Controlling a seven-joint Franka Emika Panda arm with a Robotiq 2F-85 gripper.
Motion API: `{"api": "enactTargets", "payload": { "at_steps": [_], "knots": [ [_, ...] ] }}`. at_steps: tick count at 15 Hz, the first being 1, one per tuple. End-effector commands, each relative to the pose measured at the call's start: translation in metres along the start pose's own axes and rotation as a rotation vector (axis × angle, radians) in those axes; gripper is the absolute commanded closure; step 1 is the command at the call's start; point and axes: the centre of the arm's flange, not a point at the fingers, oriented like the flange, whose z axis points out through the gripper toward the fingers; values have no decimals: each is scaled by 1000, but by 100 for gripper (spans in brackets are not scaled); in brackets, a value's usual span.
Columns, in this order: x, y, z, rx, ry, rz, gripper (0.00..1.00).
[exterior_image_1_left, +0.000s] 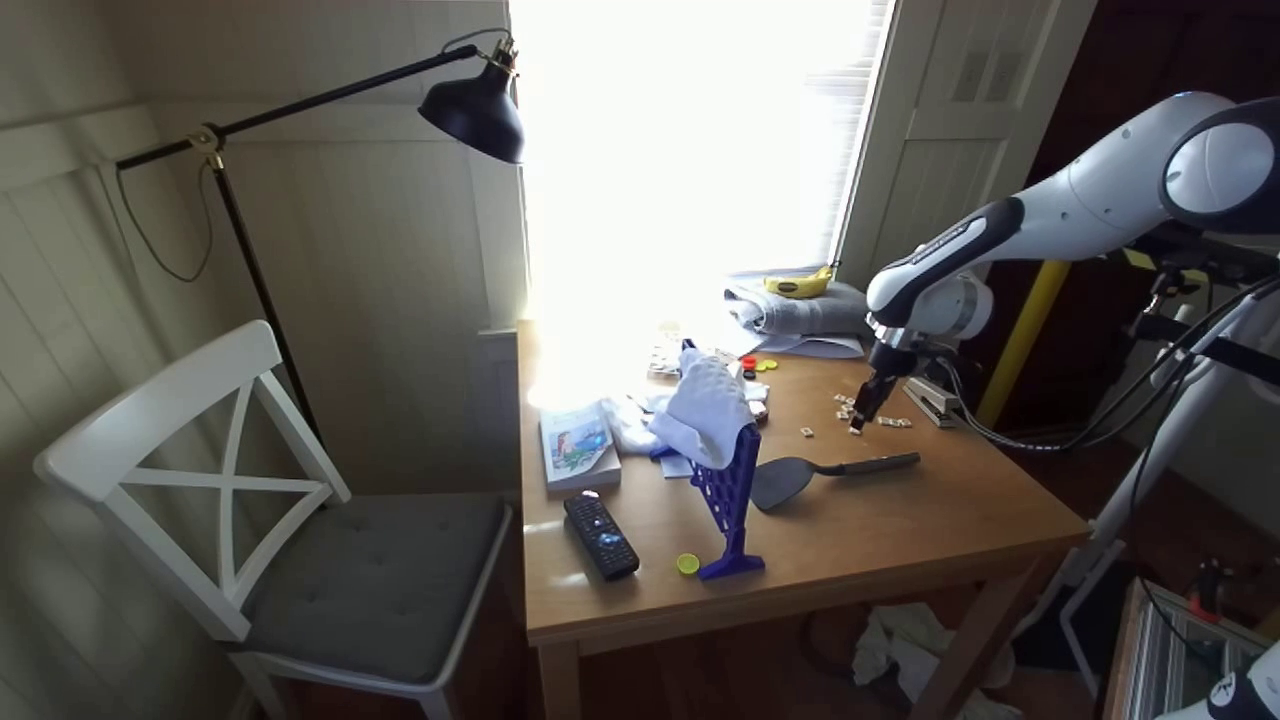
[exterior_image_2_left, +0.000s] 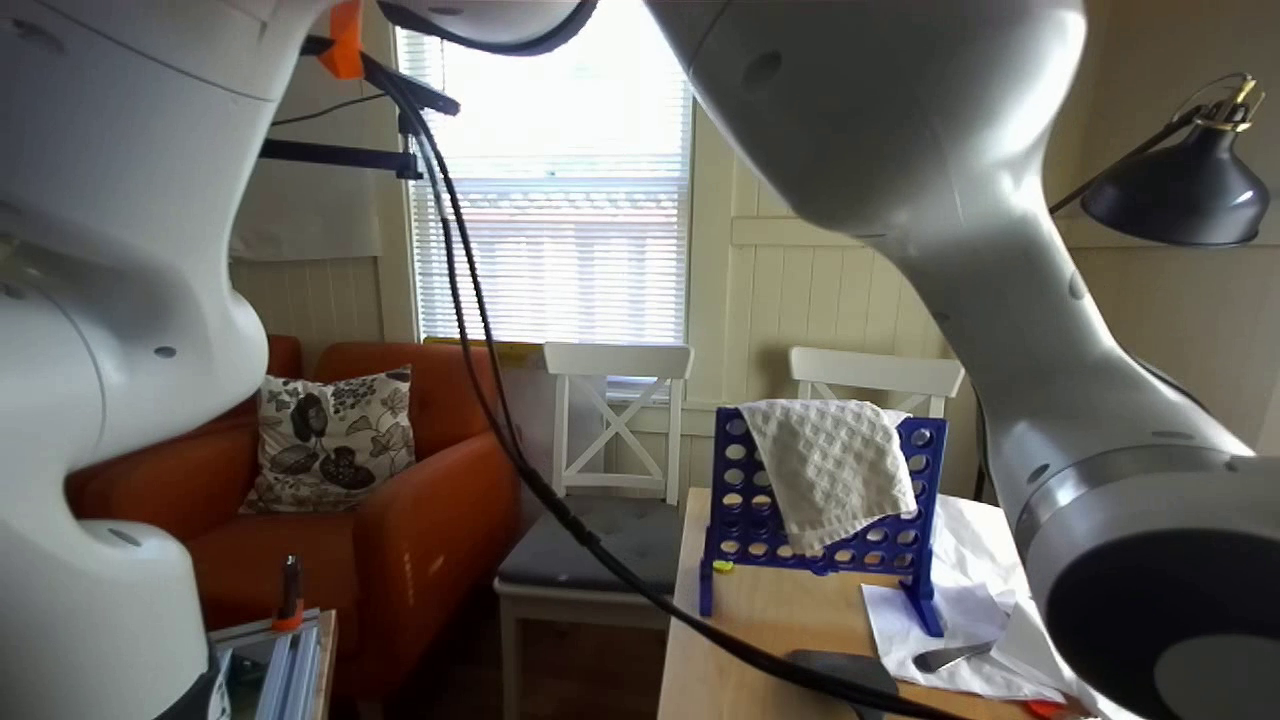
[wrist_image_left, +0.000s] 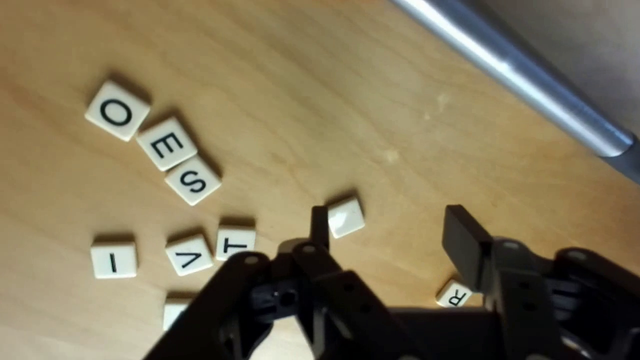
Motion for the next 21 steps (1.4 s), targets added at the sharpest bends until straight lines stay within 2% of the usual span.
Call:
{"api": "enactTargets", "payload": {
  "at_steps": [1, 3, 6, 10, 11, 12, 16, 21],
  "knots": [
    [8, -5, 8, -90, -7, -177, 6],
    [13, 0, 12, -107, 4, -250, 0],
    [13, 7, 22, -74, 10, -320, 0],
    [9, 6, 37, -59, -3, -322, 0],
    [9, 2, 38, -63, 7, -289, 10],
    [9, 0, 38, -80, 15, -268, 28],
    [10, 5, 34, -102, 58, -224, 55],
    [5, 17, 24, -134, 48, -121, 92]
  ]
}}
